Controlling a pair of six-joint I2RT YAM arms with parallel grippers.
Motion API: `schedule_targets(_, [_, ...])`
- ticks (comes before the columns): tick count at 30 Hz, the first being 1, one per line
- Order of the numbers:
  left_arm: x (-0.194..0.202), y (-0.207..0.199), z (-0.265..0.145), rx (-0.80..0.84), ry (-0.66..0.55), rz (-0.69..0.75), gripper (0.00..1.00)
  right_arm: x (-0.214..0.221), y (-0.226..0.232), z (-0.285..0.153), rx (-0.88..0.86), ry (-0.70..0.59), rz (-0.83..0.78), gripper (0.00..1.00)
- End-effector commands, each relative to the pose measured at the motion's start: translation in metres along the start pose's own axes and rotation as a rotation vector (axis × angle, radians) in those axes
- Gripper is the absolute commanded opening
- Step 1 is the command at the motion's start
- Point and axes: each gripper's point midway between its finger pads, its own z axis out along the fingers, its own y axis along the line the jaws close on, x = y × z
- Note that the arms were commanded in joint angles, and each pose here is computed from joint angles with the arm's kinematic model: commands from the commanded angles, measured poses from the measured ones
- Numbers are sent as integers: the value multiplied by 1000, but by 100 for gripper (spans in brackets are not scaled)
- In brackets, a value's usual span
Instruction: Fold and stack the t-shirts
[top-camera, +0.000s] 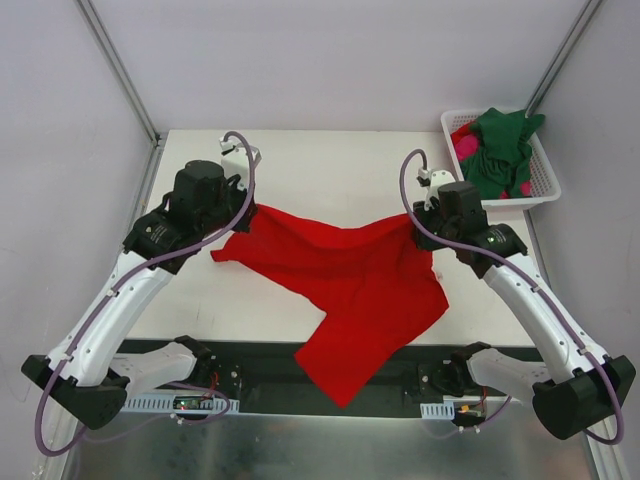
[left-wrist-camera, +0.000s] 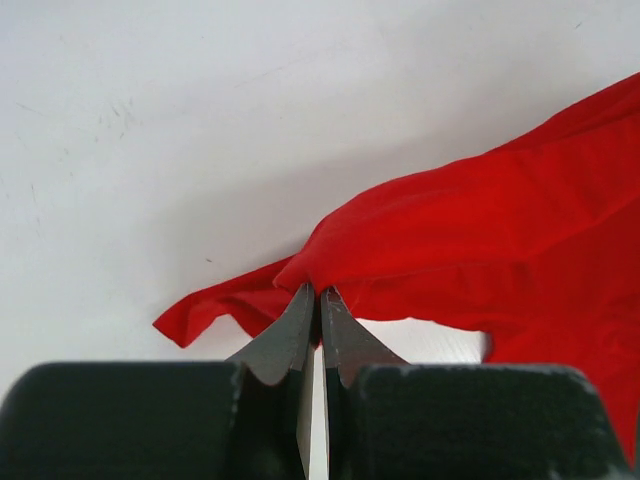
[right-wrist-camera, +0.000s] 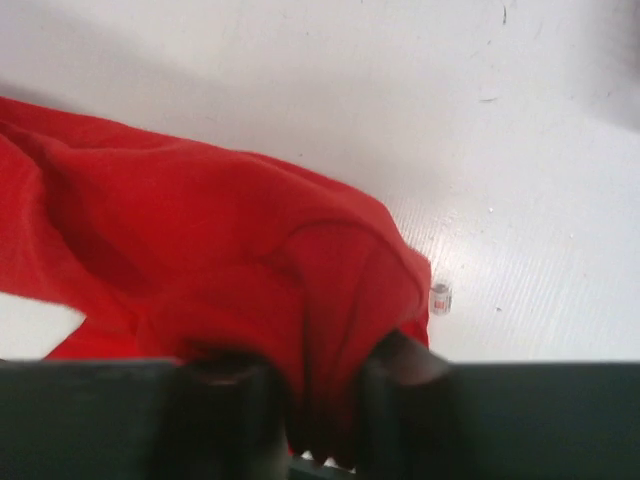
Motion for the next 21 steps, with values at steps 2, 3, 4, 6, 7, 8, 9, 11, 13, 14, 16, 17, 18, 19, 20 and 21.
schedule_targets(2, [17,10,5,-40,43,6,0,-6,-8,-12,48,-11,0,41])
schedule_targets(3, [20,10,7,-37,55,3,0,-1,-10,-10,59,6,12,45])
schedule_targets(4, [26,8,9,-30,71,0,0,1,-11,-10,70,13,15,48])
schedule_targets(6, [33,7,13,-24,91,-6,0,9,-13,-5,85,46,23,49])
schedule_targets(7, [40,5,16,-12,109,-15,0,11,-13,-3,86,57,26,49])
schedule_targets(8, [43,3,17,-5,117,-19,0,15,-12,0,83,74,27,50])
schedule_targets(9, [46,3,19,-2,128,-23,0,17,-12,2,81,84,31,50])
schedule_targets(11, [54,2,22,2,150,-25,0,21,-11,5,78,101,40,50])
schedule_targets(13, [59,2,25,1,160,-25,0,26,-9,8,71,118,50,50])
schedule_targets(14, [61,3,25,-5,166,-23,0,28,-9,9,70,125,53,51])
schedule_targets(16, [65,7,27,-20,177,-10,0,32,-7,9,64,146,57,51])
schedule_targets(17, [66,12,28,-47,182,-4,0,35,-6,9,60,155,60,51])
schedule_targets(18, [66,14,29,-57,184,1,0,39,-6,8,58,174,59,51])
schedule_targets(19, [66,15,29,-64,184,9,0,42,-5,8,55,184,62,51])
schedule_targets(20, [66,16,31,-70,188,13,0,45,-5,8,55,198,67,51])
schedule_targets(21, [66,16,31,-70,190,13,0,49,-5,7,57,210,70,51])
